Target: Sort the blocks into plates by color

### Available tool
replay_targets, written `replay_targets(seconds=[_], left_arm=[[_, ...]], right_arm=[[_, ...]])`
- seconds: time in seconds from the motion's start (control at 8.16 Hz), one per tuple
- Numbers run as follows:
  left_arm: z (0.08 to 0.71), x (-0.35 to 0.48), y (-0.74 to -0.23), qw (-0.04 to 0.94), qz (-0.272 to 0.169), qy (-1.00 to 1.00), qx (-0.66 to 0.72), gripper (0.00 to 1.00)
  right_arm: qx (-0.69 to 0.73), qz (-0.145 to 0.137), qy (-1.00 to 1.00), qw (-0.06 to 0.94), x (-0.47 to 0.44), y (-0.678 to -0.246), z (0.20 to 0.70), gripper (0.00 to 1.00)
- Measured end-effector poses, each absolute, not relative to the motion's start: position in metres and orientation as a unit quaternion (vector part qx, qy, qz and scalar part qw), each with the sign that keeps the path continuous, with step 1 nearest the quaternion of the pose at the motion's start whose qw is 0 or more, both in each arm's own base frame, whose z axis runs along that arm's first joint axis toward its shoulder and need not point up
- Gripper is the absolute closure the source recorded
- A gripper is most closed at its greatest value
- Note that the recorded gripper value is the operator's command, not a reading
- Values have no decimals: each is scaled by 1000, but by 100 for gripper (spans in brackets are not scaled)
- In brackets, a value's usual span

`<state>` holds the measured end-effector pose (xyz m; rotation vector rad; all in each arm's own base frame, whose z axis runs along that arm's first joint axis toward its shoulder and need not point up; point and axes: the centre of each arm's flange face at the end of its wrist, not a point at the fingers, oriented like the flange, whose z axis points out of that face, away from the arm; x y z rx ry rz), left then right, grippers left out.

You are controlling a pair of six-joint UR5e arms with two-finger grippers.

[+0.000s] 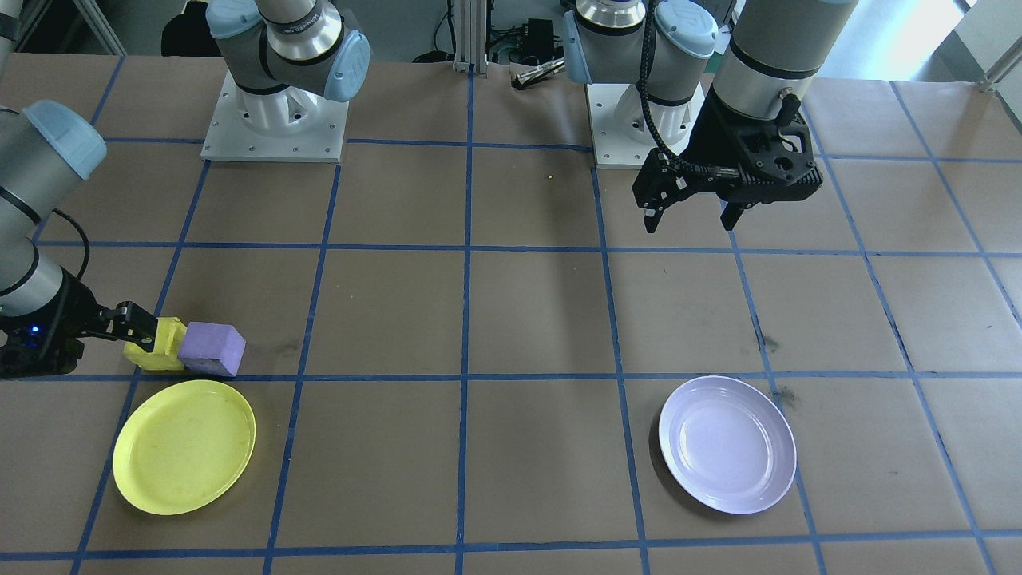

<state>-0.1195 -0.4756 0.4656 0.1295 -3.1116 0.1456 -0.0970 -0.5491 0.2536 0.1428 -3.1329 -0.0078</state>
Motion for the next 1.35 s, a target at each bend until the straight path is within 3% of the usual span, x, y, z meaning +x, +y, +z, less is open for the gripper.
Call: replay_targets(seconds=[0.25,0.98,1.35], left_arm=[[465,-119,-475,12,47,-998,42,0],[466,-120,-474,12,48,-998,42,0],[467,-120,-474,13,48,-998,42,0]], right_arm=[[38,-11,-999,-3,-95,-539,229,0],[41,-18,-999,-5,-96,-538,219,0],[39,-20,-999,-7,-95,-538,217,7]])
